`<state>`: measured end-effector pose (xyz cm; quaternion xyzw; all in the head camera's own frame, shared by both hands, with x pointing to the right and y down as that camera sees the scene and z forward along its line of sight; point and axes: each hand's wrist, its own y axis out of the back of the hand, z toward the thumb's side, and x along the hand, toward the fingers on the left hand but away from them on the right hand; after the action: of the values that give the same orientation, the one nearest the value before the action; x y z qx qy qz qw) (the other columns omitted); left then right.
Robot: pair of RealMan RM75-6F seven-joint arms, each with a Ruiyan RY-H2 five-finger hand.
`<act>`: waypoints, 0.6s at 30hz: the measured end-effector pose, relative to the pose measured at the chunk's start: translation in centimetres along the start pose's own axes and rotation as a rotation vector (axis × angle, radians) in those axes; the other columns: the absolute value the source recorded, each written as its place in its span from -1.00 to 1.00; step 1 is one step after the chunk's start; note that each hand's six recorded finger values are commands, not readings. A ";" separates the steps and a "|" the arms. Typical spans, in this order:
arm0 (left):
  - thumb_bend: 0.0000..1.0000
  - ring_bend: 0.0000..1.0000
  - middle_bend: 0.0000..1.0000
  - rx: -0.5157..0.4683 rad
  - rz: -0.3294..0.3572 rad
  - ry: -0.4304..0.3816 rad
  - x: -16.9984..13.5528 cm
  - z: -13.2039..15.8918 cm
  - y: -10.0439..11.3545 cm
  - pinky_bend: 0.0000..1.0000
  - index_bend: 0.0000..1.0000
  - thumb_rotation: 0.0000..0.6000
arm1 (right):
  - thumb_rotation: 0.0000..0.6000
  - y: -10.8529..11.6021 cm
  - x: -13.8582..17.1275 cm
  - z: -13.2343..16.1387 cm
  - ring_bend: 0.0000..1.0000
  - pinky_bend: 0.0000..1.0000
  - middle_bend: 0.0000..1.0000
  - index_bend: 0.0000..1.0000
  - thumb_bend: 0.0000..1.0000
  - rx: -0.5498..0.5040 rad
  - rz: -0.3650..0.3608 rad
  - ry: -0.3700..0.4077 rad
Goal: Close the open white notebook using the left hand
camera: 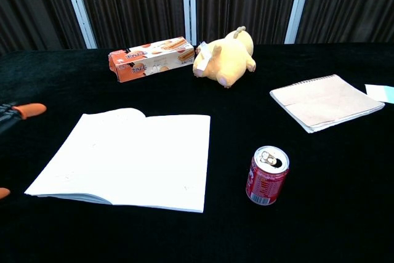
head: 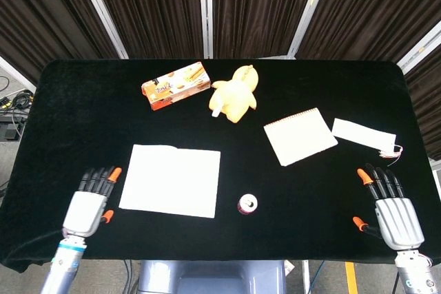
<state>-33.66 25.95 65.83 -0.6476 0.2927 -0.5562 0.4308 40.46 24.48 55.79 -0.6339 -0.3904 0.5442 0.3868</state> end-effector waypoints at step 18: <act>-0.51 -1.00 -1.00 0.013 -0.061 -0.052 1.8 3.6 -2.8 -1.00 -1.00 1.00 | 1.00 -0.2 0.0 0.1 -1.00 -1.00 -1.00 -1.00 -0.97 0.002 0.008 0.003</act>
<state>-30.03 26.50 69.11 -0.6676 0.2578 -0.5538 0.4256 40.38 24.62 55.99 -0.6361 -0.3866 0.5451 0.3857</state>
